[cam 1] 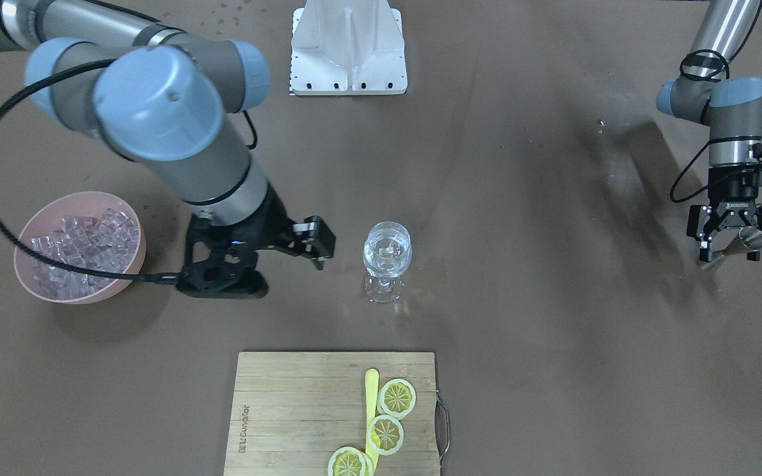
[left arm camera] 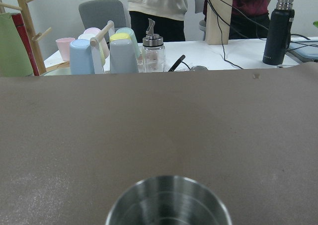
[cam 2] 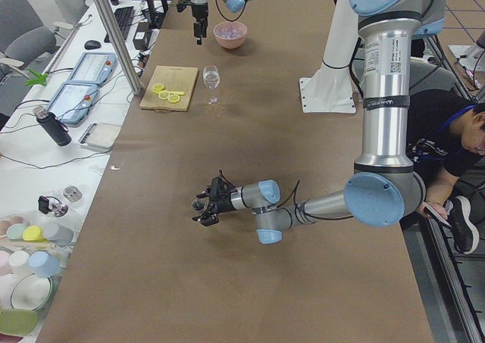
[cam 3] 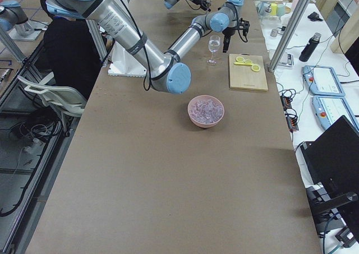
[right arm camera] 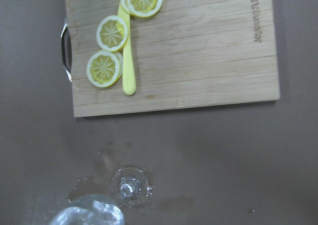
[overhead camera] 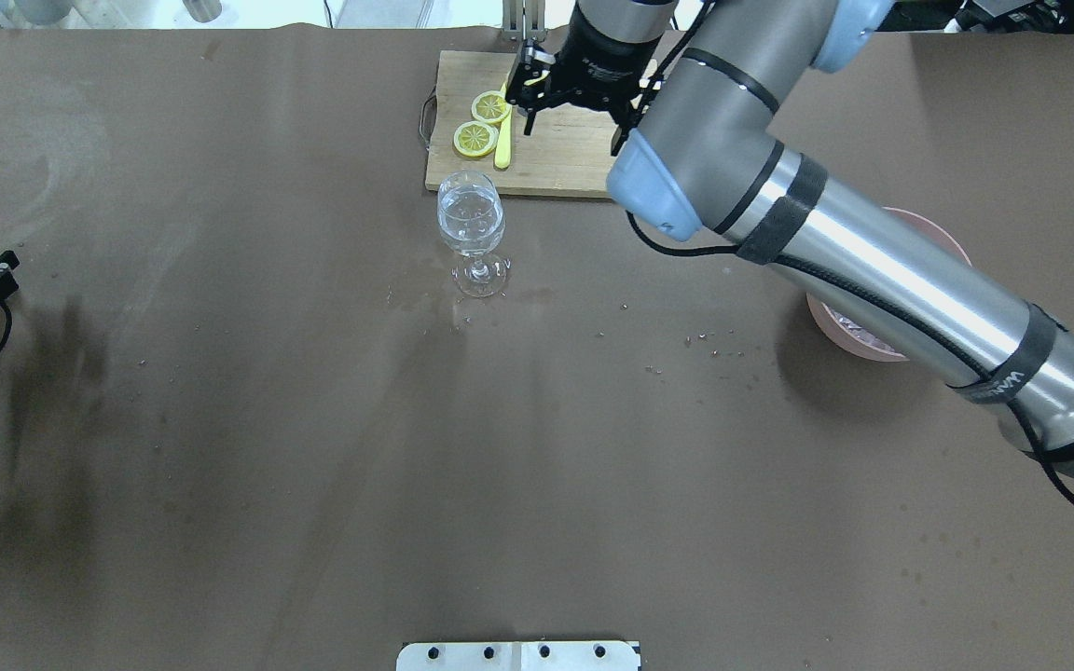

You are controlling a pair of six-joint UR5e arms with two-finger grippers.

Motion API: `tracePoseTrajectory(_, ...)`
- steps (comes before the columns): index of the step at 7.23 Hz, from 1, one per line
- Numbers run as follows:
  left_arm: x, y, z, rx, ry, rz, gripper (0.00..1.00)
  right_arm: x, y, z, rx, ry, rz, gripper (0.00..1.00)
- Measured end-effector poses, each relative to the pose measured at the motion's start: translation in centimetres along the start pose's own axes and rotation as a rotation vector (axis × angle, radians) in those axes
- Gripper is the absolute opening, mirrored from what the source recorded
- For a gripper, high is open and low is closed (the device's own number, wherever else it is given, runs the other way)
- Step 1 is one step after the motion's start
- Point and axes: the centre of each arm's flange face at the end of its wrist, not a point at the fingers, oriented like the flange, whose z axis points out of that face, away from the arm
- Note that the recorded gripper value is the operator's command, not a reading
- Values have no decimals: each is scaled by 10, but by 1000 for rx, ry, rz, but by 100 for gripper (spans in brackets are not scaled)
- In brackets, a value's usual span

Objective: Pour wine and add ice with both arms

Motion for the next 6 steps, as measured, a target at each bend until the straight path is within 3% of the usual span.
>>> tracePoseTrajectory(2, -9, -14, -11, -21, 15, -12, 98, 114, -35, -15, 36, 59, -80, 100)
tracePoseTrajectory(5, -15, -53, -12, -79, 25, -38, 98, 279, -65, -40, 64, 150, -69, 100)
tracePoseTrajectory(6, -12, -70, -12, -104, 22, -47, 98, 325, -68, -47, 61, 174, -106, 100)
